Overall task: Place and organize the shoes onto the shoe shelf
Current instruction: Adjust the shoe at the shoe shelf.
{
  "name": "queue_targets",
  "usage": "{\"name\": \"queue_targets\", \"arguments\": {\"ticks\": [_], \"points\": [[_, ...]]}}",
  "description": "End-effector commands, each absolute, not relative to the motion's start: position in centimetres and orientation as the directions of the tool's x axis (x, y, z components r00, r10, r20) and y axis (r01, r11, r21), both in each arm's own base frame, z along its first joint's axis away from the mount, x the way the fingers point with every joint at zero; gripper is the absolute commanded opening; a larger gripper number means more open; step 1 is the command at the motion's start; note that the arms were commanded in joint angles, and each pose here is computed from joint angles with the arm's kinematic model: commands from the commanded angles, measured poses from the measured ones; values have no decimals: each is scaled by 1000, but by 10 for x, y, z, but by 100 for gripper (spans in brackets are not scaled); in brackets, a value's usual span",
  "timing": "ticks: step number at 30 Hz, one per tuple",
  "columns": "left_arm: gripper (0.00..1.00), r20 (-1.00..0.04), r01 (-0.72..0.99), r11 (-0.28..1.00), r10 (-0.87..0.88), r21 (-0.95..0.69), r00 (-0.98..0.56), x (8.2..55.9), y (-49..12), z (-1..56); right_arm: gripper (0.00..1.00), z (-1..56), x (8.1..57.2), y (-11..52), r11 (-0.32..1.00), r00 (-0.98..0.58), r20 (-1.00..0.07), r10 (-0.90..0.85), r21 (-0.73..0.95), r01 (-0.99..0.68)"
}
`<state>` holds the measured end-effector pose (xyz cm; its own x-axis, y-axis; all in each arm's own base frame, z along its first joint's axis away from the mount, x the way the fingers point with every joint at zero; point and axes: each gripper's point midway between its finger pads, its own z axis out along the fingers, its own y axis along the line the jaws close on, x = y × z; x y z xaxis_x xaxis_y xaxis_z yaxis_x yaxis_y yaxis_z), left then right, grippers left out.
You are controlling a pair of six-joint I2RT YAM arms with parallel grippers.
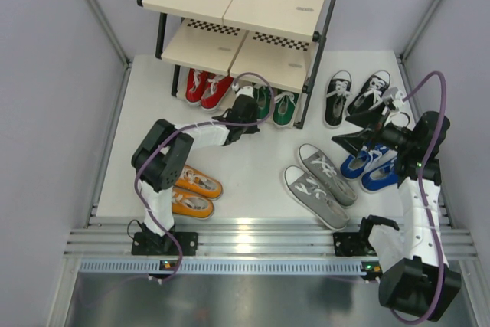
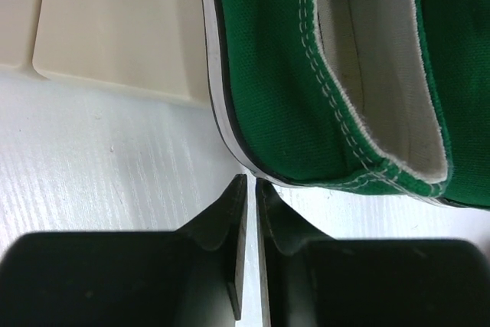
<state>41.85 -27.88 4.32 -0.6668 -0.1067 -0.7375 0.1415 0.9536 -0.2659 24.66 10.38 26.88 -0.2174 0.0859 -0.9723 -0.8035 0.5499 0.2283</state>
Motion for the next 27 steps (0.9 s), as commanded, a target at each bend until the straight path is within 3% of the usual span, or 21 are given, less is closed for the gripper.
{"name": "queue_targets", "arguments": {"ticks": [1,5,11,12,15,17,22,27], "points": [[15,-767,170,934,-145,-314,-625,423,-284,72,100,286,245,100,554,-138,-989,51,143,-820],[33,-791,212,916,-157,-340,-592,407,-278,107,99,285,246,98,562,-119,-992,29,115,-819],[49,-830,358,860,-125,-364,-543,359,-266,157,99,277,243,97,541,-115,-993,3,98,-835],[60,-825,364,860,-108,-358,-554,348,-260,154,99,277,242,98,532,-110,-994,-5,90,-842],[78,-844,384,859,-96,-337,-527,327,-243,177,99,269,236,100,505,-115,-993,-30,84,-859],[85,-863,404,857,-89,-321,-497,314,-232,199,99,261,234,98,509,-115,-991,-74,62,-859],[92,-896,420,878,-21,-229,-443,280,-195,221,99,236,231,89,520,-137,-951,-276,-28,-854],[93,-929,391,907,-2,-159,-371,248,-154,225,100,188,231,65,488,-168,-802,-574,-169,-857]]}}
